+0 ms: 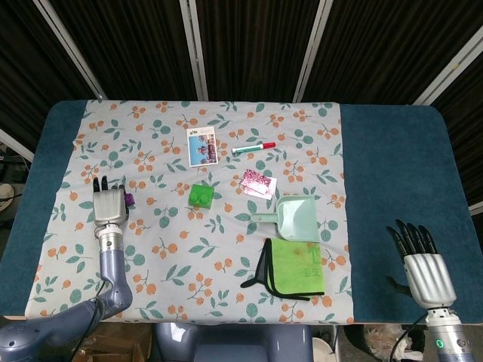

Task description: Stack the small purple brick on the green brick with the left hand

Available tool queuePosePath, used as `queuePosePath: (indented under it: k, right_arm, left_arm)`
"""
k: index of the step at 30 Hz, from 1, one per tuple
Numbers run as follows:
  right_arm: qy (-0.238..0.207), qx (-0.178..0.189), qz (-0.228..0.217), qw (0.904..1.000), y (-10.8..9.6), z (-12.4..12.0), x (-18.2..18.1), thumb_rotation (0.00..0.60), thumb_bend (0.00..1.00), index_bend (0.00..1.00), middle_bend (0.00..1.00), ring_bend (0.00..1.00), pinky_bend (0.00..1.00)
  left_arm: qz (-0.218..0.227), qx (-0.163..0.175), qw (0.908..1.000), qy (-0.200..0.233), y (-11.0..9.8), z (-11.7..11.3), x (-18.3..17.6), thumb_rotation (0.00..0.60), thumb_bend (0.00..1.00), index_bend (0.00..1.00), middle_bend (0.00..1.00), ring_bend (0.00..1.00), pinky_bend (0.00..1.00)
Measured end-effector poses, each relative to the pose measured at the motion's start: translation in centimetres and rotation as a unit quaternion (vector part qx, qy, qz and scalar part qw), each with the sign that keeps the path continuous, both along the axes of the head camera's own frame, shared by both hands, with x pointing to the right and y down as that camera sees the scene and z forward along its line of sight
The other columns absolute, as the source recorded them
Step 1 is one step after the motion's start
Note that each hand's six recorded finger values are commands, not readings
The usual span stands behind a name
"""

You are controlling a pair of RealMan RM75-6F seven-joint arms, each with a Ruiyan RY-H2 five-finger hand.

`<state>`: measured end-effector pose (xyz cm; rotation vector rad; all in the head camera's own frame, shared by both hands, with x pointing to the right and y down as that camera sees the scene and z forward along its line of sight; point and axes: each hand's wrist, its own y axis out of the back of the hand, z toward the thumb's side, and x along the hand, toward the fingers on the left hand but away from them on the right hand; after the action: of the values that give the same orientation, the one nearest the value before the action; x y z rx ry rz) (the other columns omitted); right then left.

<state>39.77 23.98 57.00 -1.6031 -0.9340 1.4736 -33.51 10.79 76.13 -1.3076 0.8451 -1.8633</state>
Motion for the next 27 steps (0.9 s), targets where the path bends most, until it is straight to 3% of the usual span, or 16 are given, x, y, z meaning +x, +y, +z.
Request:
queuePosePath:
  k: [15, 27]
  right_arm:
    - [-0.004, 0.000, 0.002, 1.0000, 0.0, -0.2, 0.1, 0.600, 0.17, 0.10, 0.05, 0.01, 0.05]
    - [-0.007, -0.002, 0.003, 1.0000, 0.1, -0.2, 0.0, 0.600, 0.17, 0.10, 0.05, 0.01, 0.06]
  left_arm:
    - [0.008, 0.024, 0.9996, -0.011, -0.4, -1.1, 0.5, 0.600, 0.41, 0.52, 0.47, 0.10, 0.00]
    - [0.033, 0.048, 0.9981, -0.021, -1.3, -2.4, 1.5, 0.600, 0.42, 0.49, 0.47, 0.10, 0.00]
